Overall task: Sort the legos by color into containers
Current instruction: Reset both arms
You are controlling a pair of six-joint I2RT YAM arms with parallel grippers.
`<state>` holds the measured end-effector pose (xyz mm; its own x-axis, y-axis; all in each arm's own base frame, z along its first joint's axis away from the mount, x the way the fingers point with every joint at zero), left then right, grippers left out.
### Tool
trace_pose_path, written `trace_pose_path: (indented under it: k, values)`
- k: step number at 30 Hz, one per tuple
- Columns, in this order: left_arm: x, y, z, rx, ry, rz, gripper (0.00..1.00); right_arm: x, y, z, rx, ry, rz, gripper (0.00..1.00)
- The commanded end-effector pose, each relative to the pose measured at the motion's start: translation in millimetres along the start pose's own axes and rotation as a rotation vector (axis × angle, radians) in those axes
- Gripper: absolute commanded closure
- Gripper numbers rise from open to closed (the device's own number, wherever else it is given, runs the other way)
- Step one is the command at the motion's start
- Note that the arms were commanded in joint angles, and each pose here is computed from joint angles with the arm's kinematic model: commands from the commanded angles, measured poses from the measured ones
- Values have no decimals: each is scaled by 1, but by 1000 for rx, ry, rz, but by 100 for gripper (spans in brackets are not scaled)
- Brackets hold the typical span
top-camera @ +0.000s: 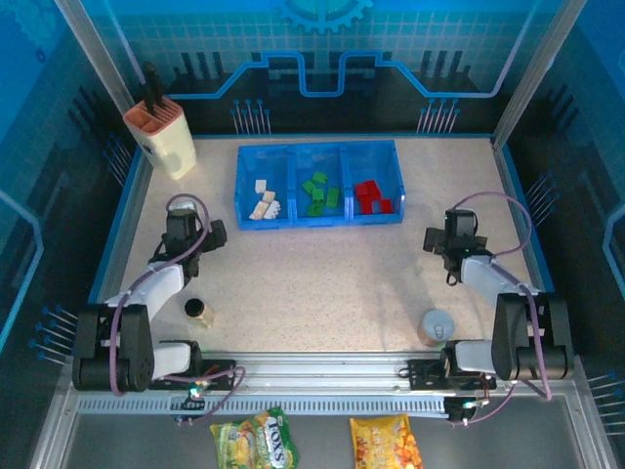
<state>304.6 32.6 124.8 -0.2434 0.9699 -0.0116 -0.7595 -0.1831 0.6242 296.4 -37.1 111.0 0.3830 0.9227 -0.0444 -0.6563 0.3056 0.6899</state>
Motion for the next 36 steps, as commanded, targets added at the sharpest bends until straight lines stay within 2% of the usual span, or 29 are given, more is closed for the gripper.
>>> trace_pose_path:
  k: [1,6,15,17,21,36]
  values:
    - [-17,-5,15,-200,-68,-129,1,18,5,33,-271,-4,154,0]
    - [-29,-5,22,-310,-67,-242,1,34,12,34,-423,-5,312,0]
    - [-43,-26,13,-312,-140,-329,1,60,-2,25,-419,109,396,0]
    - [-44,-26,9,-335,-149,-340,1,65,-6,19,-453,139,407,0]
    - [-45,-28,9,-332,-161,-287,1,70,-7,22,-427,156,391,0]
    - [-46,-27,9,-334,-161,-288,1,72,-7,21,-428,166,392,0]
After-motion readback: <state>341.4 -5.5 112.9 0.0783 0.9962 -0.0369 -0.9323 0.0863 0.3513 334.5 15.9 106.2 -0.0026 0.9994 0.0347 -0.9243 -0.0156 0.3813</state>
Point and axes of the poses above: each hand's point on the last joint's axis, 136 mm out from that joint toward the fingers, its own y axis back along the fingers, its own x axis along the line the jaws close on, z = x × y, the point moved 6 cm from there along y, back along the fingers, and after that the axes turned 6 degrees about -y, right-handed, at the moved point
